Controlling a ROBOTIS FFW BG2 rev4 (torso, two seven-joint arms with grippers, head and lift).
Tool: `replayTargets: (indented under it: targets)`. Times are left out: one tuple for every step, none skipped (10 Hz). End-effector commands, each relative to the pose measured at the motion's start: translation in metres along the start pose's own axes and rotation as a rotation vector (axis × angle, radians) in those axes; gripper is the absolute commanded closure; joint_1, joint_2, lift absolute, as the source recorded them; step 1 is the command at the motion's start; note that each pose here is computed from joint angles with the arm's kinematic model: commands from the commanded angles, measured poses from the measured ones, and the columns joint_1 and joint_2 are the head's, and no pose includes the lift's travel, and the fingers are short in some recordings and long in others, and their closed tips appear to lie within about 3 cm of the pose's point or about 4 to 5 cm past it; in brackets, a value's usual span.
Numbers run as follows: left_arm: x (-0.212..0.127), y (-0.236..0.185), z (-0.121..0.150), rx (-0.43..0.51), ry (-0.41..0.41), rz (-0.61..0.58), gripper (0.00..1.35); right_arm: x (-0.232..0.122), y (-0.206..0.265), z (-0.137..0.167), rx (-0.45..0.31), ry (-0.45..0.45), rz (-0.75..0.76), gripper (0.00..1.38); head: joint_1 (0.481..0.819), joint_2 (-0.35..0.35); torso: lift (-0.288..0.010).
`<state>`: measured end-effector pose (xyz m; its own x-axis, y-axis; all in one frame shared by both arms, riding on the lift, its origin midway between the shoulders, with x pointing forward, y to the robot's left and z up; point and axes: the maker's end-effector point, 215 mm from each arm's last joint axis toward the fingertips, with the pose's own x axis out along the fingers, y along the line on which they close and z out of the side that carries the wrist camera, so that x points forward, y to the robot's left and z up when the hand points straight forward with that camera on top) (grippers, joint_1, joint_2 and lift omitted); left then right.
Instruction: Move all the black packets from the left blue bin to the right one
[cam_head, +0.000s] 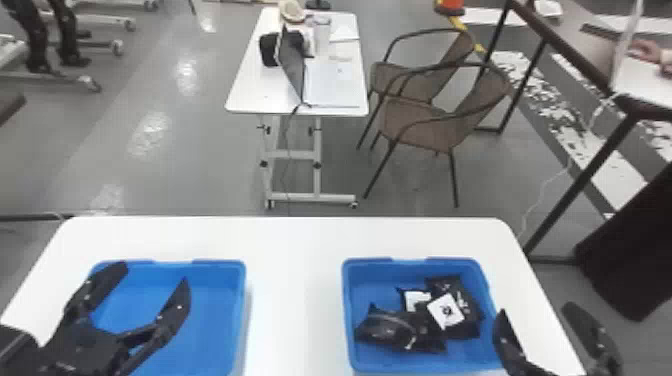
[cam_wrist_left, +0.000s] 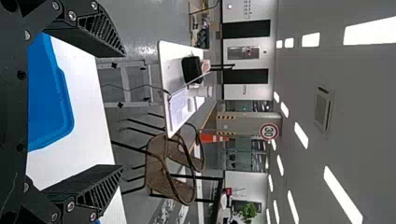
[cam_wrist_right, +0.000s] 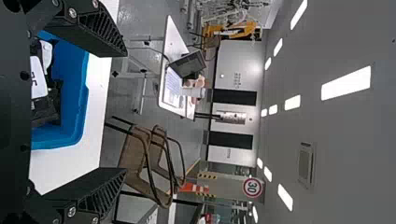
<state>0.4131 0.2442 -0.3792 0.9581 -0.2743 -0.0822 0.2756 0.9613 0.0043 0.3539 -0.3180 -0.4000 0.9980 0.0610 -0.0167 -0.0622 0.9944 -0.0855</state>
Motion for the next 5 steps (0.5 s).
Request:
replayTargets:
  targets:
    - [0.0017,-0.0057,0.0005,-0.023,-0.007,-0.002,0.18,0.0026,0.0027,-0.0011,0.013,-0.004,-0.001,0.14,0.695,-0.109,0.0]
    - [0.0029,-0.0062,0.0007,-0.026,-0.008,-0.003,0.18,0.0025,0.0026,-0.0014,0.021,-0.005,-0.003,0.14,0.695,-0.112,0.0]
    - [0.0036,-0.0068,0.0004,-0.031,-0.007,-0.004,0.18,0.003,0.0021,-0.0011,0.024,-0.006,-0.005,0.14,0.695,-0.113,0.0]
    - [0.0045,-0.0082,-0.0022,-0.041,0.0,-0.006,0.18,0.0027,0.0011,-0.0032,0.034,-0.001,-0.008,0.14,0.695,-0.115,0.0]
    - [0.0055,-0.0097,-0.003,-0.048,0.003,-0.009,0.18,0.0027,0.0007,-0.0039,0.038,0.001,-0.01,0.14,0.695,-0.117,0.0]
